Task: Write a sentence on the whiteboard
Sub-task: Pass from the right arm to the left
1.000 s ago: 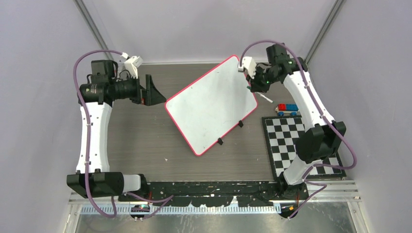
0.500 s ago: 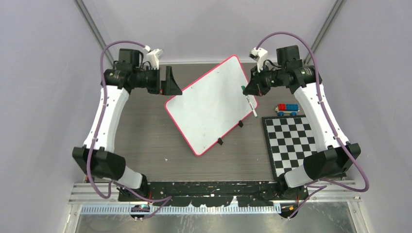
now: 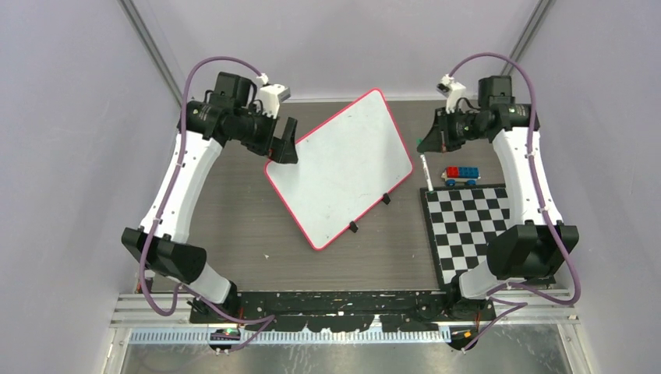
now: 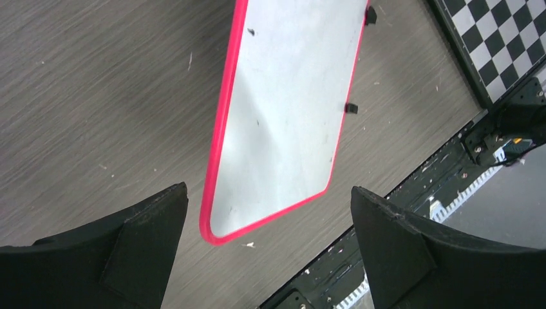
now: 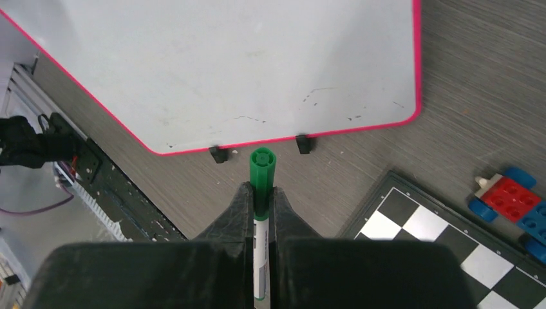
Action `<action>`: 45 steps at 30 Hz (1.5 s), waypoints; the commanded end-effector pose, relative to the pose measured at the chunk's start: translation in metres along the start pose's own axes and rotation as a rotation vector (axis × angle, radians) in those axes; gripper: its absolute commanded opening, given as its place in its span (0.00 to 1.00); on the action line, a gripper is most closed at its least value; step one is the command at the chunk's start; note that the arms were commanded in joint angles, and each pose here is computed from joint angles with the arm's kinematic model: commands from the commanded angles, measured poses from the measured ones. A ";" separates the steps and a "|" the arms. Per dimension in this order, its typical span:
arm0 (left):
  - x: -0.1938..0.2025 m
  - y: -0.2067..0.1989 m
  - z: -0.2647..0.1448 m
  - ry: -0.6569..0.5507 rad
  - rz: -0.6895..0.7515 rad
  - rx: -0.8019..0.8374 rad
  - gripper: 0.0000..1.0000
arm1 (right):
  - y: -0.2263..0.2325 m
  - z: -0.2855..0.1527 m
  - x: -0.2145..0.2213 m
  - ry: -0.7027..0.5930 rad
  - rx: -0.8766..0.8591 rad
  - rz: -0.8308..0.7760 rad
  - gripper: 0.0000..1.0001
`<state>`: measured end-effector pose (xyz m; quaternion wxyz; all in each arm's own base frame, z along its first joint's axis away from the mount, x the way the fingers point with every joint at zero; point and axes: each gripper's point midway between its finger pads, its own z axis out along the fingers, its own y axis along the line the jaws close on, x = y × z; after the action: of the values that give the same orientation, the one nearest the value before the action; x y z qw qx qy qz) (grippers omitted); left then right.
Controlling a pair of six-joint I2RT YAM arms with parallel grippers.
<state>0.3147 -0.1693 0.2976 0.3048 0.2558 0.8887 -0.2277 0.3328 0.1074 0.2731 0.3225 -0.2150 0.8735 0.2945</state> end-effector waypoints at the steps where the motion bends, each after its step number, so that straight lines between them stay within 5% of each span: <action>1: 0.018 -0.009 -0.023 0.012 0.038 0.002 1.00 | 0.006 -0.013 -0.018 -0.076 -0.029 0.029 0.00; 10: 0.007 -0.073 -0.054 -0.168 0.044 0.275 1.00 | 0.067 0.002 -0.065 -0.200 -0.230 0.114 0.00; 22: -0.034 -0.115 -0.033 -0.386 -0.053 0.545 0.89 | 0.168 0.026 -0.120 -0.279 -0.501 0.150 0.00; 34: -0.047 -0.152 -0.032 -0.354 -0.135 0.750 0.81 | 0.230 0.036 -0.120 -0.256 -0.656 0.111 0.00; 39: -0.060 -0.153 -0.028 -0.371 -0.190 0.780 0.61 | 0.241 0.044 -0.112 -0.225 -0.682 0.107 0.00; 45: -0.061 -0.151 -0.017 -0.363 -0.270 0.821 0.12 | 0.246 0.041 -0.122 -0.242 -0.700 0.104 0.00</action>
<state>0.2602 -0.2899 0.3728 0.2955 0.1942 0.7084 -0.6109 0.2962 0.3345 0.3933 0.2851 -0.2138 0.7159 0.6004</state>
